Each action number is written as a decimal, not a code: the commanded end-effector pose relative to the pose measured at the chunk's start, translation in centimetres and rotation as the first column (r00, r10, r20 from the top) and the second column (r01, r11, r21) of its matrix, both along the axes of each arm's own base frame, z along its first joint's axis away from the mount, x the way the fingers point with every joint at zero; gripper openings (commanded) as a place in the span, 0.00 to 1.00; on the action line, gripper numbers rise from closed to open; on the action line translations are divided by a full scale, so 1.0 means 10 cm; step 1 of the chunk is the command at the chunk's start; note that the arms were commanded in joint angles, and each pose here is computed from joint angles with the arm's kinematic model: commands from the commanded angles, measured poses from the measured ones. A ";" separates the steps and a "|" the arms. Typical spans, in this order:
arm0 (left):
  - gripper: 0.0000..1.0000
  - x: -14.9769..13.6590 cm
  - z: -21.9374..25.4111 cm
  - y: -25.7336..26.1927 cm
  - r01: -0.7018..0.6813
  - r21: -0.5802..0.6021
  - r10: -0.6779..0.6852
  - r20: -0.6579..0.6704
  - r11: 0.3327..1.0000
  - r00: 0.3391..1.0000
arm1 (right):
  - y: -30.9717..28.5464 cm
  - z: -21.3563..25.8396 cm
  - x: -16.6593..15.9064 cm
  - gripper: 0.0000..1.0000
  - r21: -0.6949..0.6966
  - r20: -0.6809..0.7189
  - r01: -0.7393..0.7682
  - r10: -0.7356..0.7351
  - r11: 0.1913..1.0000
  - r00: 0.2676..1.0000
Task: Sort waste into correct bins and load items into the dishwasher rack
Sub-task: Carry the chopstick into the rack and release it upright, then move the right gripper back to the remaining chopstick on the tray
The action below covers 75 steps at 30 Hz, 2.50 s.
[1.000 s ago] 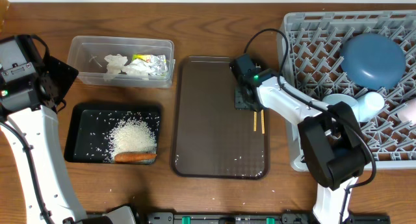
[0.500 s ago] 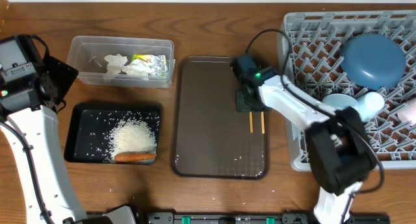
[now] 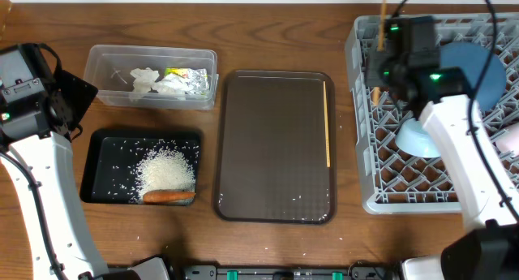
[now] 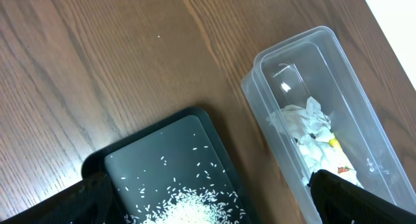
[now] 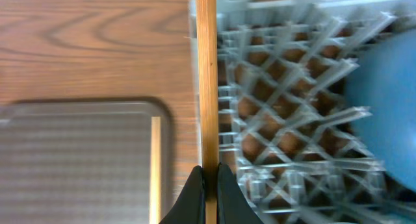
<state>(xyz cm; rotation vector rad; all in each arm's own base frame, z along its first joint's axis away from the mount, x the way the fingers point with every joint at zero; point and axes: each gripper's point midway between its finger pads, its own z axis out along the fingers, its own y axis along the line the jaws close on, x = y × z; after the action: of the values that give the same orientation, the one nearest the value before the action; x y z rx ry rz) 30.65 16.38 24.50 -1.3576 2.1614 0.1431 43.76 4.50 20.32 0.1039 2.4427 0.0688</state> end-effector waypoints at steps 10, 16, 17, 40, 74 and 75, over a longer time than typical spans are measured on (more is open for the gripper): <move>1.00 0.00 0.02 0.04 -0.012 0.010 0.012 -0.001 1.000 1.000 | -0.10 -0.83 0.16 0.40 0.025 -0.173 -0.086 0.089 0.996 0.981; 1.00 0.00 0.02 0.04 -0.012 0.010 0.012 -0.001 1.000 1.000 | -0.10 -0.85 0.08 0.71 0.064 -0.208 -0.024 0.037 0.998 0.977; 1.00 0.00 0.02 0.04 -0.012 0.010 0.012 -0.001 1.000 1.000 | -0.10 -0.81 0.06 0.71 0.075 -0.207 -0.006 0.022 0.997 0.978; 1.00 0.00 0.02 0.04 -0.012 0.010 0.012 -0.001 1.000 1.000 | 1.24 -0.81 -0.73 0.67 0.049 -0.303 -0.034 0.048 0.998 0.952; 1.00 0.00 0.02 0.04 -0.012 0.010 0.012 -0.001 1.000 1.000 | 1.26 -2.28 -0.67 0.60 -0.017 -0.540 -0.034 0.020 0.999 0.842; 1.00 0.00 0.02 0.04 -0.012 0.010 0.012 -0.001 1.000 1.000 | 1.29 -2.28 -0.69 0.56 0.000 -0.545 -0.040 0.034 0.999 0.838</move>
<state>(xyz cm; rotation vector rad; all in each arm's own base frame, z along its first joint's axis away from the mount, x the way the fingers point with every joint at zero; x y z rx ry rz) 30.65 16.38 24.50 -1.3576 2.1614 0.1431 38.20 17.21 0.03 0.0932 2.9323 0.0094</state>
